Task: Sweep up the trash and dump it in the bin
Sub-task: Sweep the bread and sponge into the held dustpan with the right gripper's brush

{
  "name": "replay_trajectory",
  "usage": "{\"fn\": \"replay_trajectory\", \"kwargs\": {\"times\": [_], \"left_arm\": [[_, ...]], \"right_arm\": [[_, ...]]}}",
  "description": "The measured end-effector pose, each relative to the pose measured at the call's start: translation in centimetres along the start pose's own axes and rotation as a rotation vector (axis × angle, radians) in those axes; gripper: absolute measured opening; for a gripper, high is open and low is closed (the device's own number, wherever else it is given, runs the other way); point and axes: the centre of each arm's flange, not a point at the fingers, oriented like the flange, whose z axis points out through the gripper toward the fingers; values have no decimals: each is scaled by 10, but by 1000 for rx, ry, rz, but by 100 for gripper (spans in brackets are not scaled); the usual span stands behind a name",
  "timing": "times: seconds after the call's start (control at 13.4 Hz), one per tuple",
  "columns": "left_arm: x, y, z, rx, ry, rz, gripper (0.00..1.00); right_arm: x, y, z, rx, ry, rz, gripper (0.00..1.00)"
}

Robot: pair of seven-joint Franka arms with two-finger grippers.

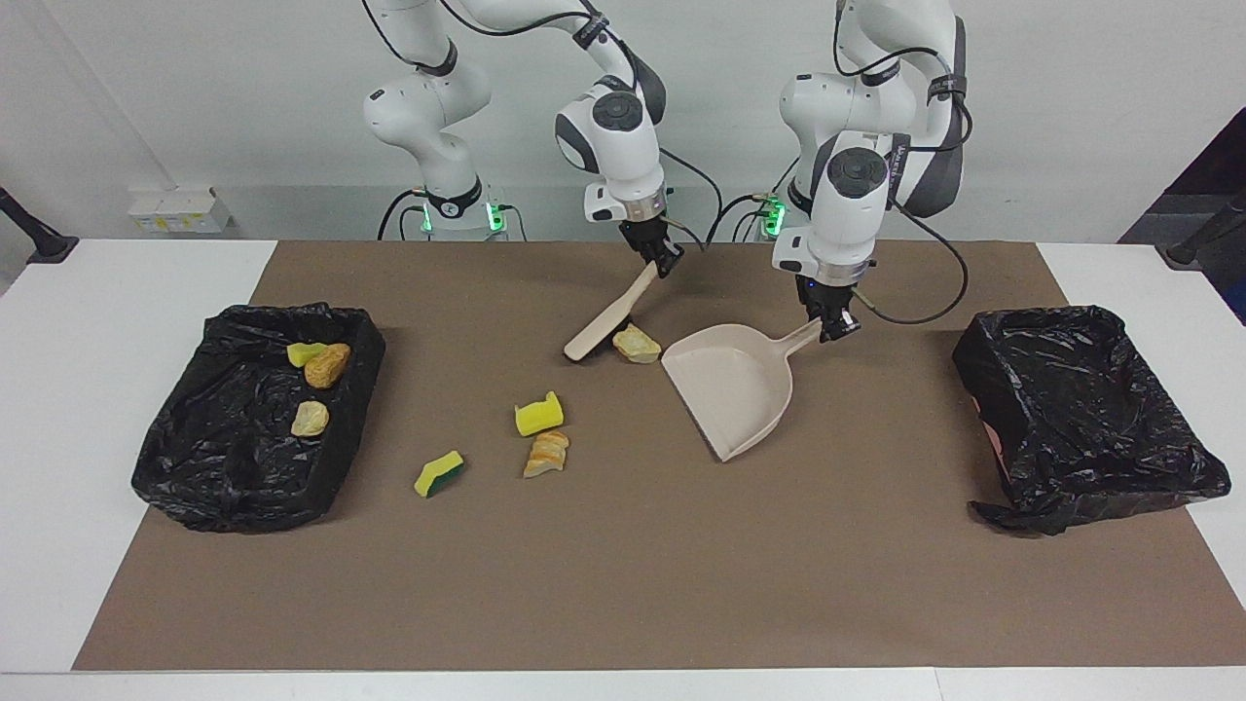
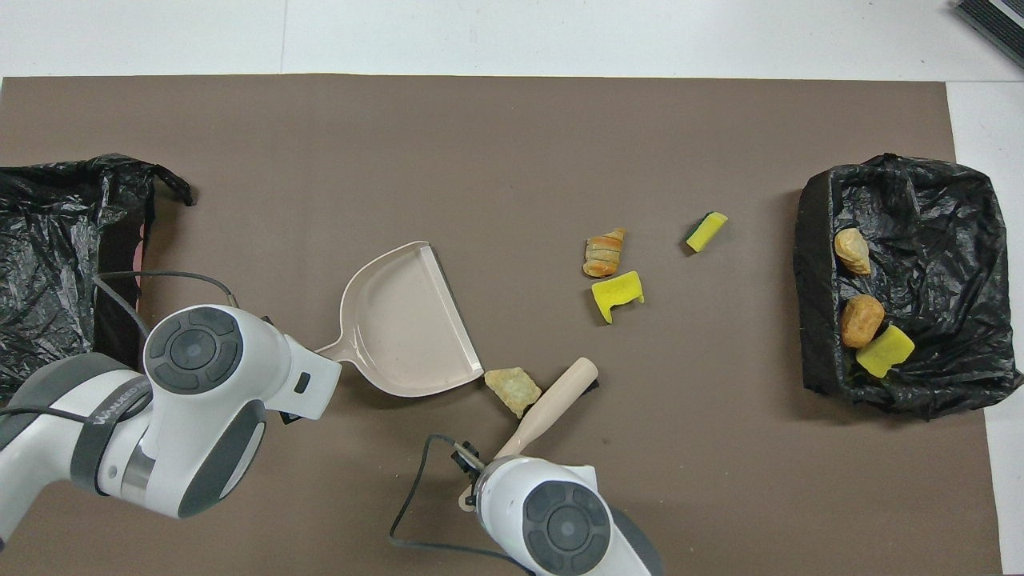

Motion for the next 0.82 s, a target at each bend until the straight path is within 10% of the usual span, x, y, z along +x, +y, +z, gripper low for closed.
{"fn": "replay_trajectory", "kwargs": {"times": [0.82], "left_arm": [[1,-1,-1,6,7,-14,32]], "right_arm": [[97,-87,-87,-42,-64,-276,26]]}}
